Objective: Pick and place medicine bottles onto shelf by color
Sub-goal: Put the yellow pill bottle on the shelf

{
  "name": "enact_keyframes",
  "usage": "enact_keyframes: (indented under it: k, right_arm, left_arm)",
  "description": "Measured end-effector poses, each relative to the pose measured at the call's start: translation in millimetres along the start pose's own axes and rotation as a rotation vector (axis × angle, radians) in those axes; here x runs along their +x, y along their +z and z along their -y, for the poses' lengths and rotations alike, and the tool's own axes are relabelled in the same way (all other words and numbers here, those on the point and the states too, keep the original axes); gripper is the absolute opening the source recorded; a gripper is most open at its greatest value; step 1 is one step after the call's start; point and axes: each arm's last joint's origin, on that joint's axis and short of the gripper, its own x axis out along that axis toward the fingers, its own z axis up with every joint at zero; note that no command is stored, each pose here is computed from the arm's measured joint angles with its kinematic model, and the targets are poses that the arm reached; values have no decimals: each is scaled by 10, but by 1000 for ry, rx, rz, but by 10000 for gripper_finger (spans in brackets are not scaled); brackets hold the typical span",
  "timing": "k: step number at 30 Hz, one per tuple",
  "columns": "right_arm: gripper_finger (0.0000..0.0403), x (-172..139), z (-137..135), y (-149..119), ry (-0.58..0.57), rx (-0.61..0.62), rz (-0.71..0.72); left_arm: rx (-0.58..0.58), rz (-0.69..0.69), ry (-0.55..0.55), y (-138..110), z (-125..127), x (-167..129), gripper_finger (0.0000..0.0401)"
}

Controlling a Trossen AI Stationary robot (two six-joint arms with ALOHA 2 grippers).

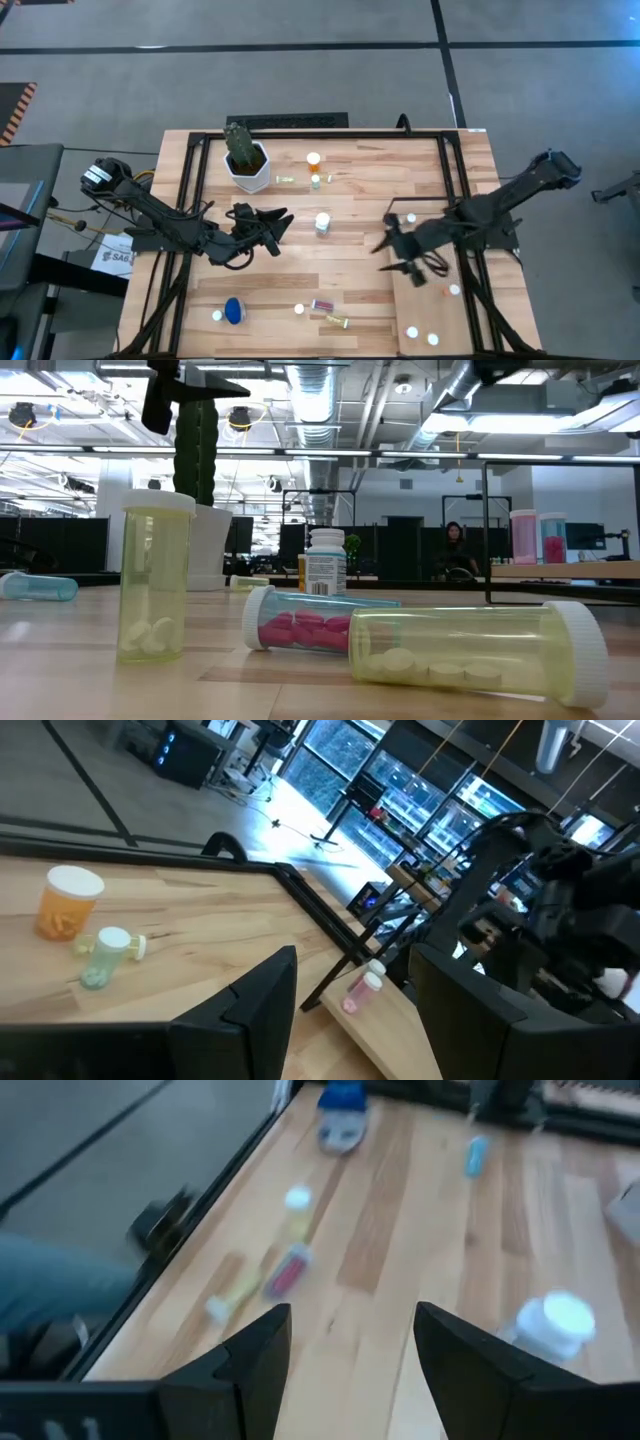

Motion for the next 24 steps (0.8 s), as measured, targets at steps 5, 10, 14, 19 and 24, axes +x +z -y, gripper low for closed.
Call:
enact_keyframes:
  k: [5, 10, 14, 19, 24]
  right_arm:
    - [234, 511, 14, 50, -14, 37, 103]
    - [234, 937, -9, -10, 11, 54, 169]
    - [235, 1216, -27, -36, 14, 55, 161]
    - [242, 1570, -74, -12, 46, 52, 122]
    - [250, 1797, -60, 81, 55, 69, 126]
  left_arm:
    - [27, -25, -25, -8, 6, 0, 183]
    - [46, -73, -59, -33, 5, -2, 183]
    - [56, -95, -69, -48, -1, -2, 183]
    - [67, -116, -86, -58, 0, -3, 183]
    - [75, -150, -115, -75, 7, -15, 183]
